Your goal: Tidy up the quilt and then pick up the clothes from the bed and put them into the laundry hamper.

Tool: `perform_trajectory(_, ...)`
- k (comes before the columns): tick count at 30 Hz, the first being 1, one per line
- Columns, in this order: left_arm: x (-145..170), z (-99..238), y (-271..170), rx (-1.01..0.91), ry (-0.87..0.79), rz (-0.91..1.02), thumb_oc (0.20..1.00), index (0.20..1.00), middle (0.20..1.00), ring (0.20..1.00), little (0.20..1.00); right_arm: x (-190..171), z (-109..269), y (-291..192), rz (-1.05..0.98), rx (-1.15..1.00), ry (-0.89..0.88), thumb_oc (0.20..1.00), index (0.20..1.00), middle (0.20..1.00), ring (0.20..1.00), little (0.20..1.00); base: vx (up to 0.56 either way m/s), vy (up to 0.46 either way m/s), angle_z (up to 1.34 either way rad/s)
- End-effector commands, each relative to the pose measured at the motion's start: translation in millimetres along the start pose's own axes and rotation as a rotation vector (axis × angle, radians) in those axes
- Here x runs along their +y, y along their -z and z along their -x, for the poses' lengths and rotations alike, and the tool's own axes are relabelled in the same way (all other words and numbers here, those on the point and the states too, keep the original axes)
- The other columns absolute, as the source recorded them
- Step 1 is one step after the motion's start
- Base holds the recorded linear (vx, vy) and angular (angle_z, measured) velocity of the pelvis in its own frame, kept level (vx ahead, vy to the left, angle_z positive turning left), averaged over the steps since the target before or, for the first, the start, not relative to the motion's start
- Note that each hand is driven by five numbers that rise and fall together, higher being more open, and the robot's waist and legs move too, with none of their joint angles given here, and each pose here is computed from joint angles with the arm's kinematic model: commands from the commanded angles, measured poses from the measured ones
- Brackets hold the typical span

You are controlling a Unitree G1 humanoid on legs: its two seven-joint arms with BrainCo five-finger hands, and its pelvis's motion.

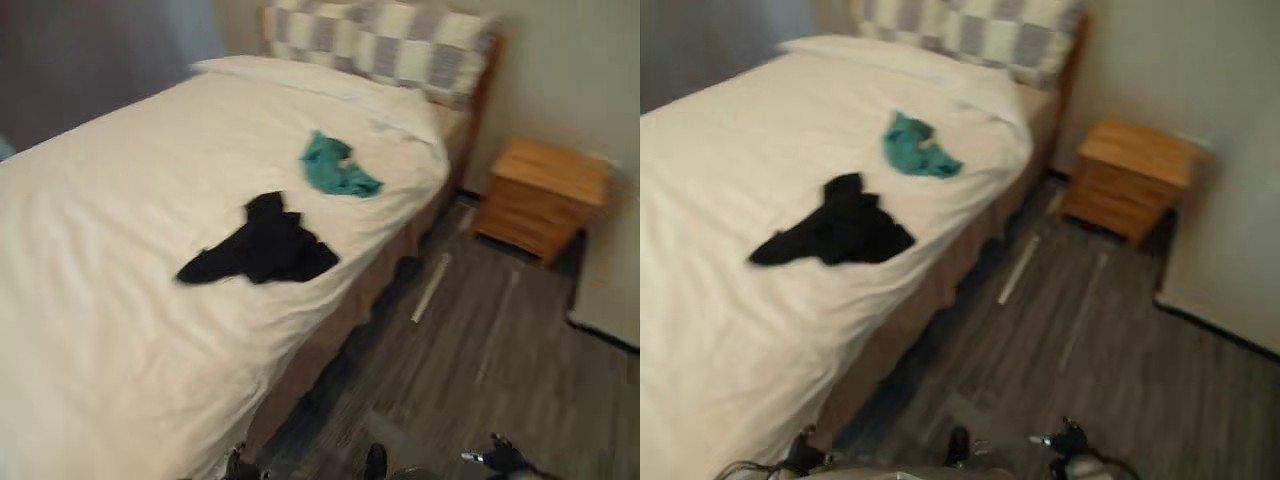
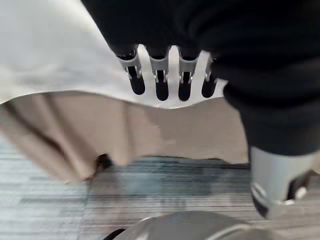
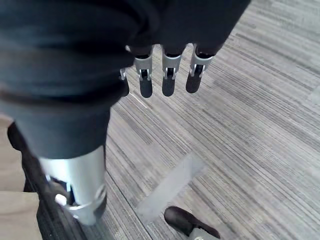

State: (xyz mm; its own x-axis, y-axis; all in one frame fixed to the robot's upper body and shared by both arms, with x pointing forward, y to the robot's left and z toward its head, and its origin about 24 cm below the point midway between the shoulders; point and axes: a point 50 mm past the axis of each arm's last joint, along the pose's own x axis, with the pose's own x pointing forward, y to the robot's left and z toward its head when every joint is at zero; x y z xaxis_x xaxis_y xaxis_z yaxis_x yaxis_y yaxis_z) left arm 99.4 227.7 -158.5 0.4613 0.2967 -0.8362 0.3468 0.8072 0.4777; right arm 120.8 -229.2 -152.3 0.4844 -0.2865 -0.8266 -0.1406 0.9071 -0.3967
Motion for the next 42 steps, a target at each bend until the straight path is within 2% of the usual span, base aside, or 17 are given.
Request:
perform_trajectory(1, 3, -5, -34, -0.091, -0.026, 0.015, 1.000, 1.000, 1.000, 1.000, 1.000, -3, -2, -15, 0.044, -0.065, 0.014, 1.000, 1.000, 1.000, 1.000, 1.000, 0.54, 0.268, -1.91)
perform_trajectory(5, -1, -5, -43, -0.113, -0.004, -0.034, 1.000, 1.000, 1.000, 1.000, 1.000, -9, -2, -8, 0.053, -0.039, 0.043, 1.000, 1.000, 1.000, 1.000, 1.000, 0.42, 0.174, -1.30)
perform_trajectory(9, 1, -6, -46, -0.117, -0.007, -0.054, 1.000, 1.000, 1.000, 1.000, 1.000, 2, 3, 9, 0.014, 0.009, 0.015, 1.000, 1.000, 1.000, 1.000, 1.000, 0.49, 0.147, -0.46)
perform_trajectory(14, 22, -10, -77, -0.213, -0.073, -0.064, 1.000, 1.000, 1.000, 1.000, 1.000, 3, 0, -9, -0.079, -0.032, 0.033, 1.000, 1.000, 1.000, 1.000, 1.000, 0.40, 0.113, -0.32)
perform_trajectory(18, 26, -11, -84, -0.241, -0.078, -0.096, 1.000, 1.000, 1.000, 1.000, 1.000, 2, 0, -13, -0.103, -0.047, 0.043, 1.000, 1.000, 1.000, 1.000, 1.000, 0.55, -0.098, 0.20)
perform_trajectory(22, 29, -12, -75, -0.216, -0.076, -0.147, 1.000, 1.000, 1.000, 1.000, 1.000, -1, -2, -23, -0.082, -0.079, 0.045, 1.000, 1.000, 1.000, 1.000, 1.000, 0.63, -0.190, 0.30)
perform_trajectory(27, 16, -9, -45, -0.127, -0.043, -0.116, 1.000, 1.000, 1.000, 1.000, 1.000, -6, -1, -15, -0.011, -0.073, 0.035, 1.000, 1.000, 1.000, 1.000, 1.000, 0.60, -0.280, 0.04)
perform_trajectory(33, 15, -8, -61, -0.192, -0.051, -0.044, 1.000, 1.000, 1.000, 1.000, 1.000, -16, -5, -40, 0.049, -0.147, 0.050, 1.000, 1.000, 1.000, 1.000, 1.000, 0.59, -0.119, -0.50)
perform_trajectory(36, 5, -5, -57, -0.187, -0.020, -0.048, 1.000, 1.000, 1.000, 1.000, 1.000, -19, -5, -38, -0.003, -0.142, 0.066, 1.000, 1.000, 1.000, 1.000, 1.000, 0.66, 0.172, -0.82)
perform_trajectory(42, 16, -7, -55, -0.172, -0.046, -0.011, 1.000, 1.000, 1.000, 1.000, 1.000, -15, -4, -24, -0.077, -0.085, 0.073, 1.000, 1.000, 1.000, 1.000, 1.000, 0.54, 0.114, 0.02)
